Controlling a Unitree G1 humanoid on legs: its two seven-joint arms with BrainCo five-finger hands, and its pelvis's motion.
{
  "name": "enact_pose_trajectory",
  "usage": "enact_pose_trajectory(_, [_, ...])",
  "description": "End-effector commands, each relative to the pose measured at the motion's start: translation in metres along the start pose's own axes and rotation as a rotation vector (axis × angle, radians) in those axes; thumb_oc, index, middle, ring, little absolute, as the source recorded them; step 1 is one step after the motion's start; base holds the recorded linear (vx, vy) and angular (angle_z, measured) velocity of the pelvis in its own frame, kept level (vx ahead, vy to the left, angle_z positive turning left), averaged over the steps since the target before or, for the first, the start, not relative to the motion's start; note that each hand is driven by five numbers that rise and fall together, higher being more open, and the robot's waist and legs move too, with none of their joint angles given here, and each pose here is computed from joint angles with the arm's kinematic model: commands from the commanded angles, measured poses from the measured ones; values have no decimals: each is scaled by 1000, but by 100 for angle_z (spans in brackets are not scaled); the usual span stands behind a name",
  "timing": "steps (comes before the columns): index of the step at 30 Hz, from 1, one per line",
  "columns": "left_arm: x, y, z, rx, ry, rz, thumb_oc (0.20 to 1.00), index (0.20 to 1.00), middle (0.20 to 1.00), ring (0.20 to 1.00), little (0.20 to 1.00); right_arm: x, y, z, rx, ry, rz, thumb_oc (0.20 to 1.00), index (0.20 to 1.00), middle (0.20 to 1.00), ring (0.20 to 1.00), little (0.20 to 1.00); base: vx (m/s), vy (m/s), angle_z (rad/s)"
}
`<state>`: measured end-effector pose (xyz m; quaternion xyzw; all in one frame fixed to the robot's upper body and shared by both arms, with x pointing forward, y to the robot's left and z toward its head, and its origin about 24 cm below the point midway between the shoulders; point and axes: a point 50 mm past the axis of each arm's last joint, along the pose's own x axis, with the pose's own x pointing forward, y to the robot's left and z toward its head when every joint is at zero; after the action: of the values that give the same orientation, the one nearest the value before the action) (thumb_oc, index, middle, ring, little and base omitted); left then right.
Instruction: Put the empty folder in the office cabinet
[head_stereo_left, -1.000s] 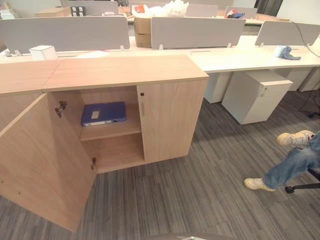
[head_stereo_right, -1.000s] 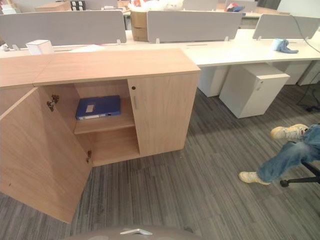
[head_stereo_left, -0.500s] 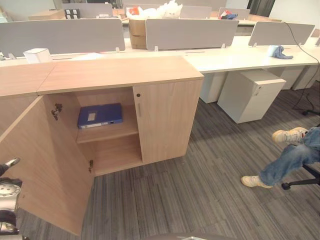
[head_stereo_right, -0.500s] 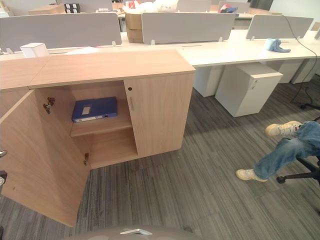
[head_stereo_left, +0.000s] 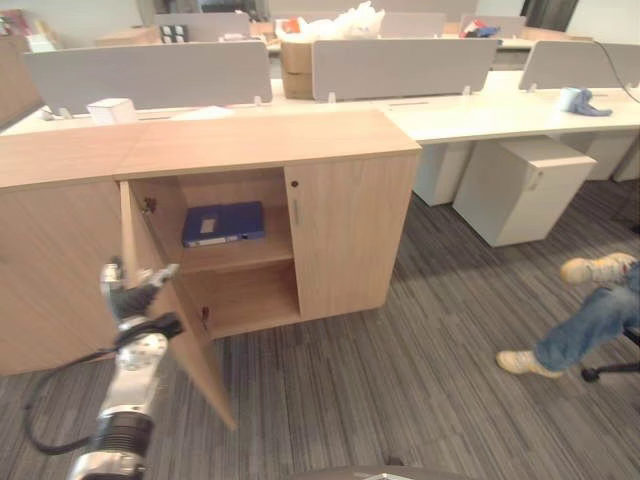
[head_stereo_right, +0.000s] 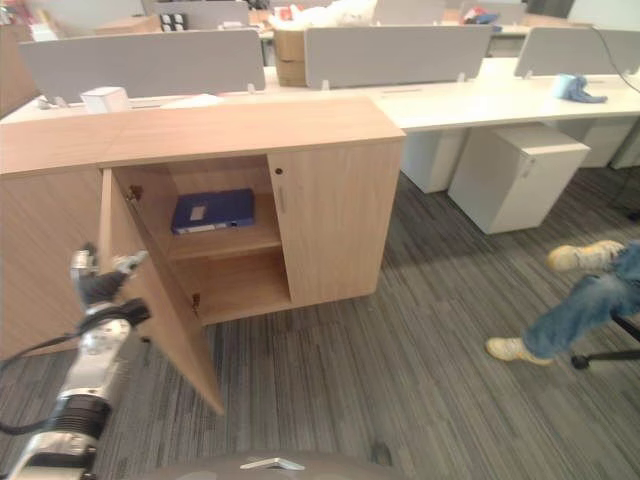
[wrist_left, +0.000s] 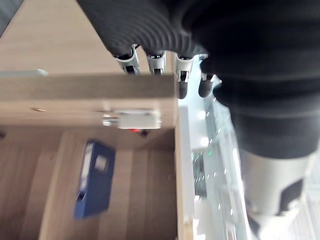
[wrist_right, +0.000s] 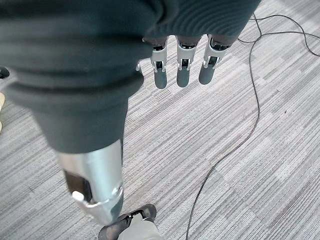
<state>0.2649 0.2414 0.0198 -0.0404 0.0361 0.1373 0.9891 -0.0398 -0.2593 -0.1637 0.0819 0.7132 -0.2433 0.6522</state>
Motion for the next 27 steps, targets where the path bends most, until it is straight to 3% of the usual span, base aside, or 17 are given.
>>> enact_pose_trajectory(1, [3, -45, 2, -85, -1, -188, 1000, 1000, 1000, 1000, 1000, -2, -15, 2, -61, 22, -65, 1000, 1000, 1000, 1000, 1000, 4, -13, 17])
enact_pose_trajectory(11, [-2, -46, 9, -137, -27, -214, 1000, 1000, 1000, 1000, 1000, -2, -14, -4, -81, 41, -62, 1000, 1000, 1000, 1000, 1000, 6, -19, -31])
enact_pose_trajectory(27, [-10, -18, -10, -42, 23, -109, 1000, 1000, 1000, 1000, 1000, -1, -3, 5, -99, -4, -41, 1000, 1000, 1000, 1000, 1000, 0, -8, 3])
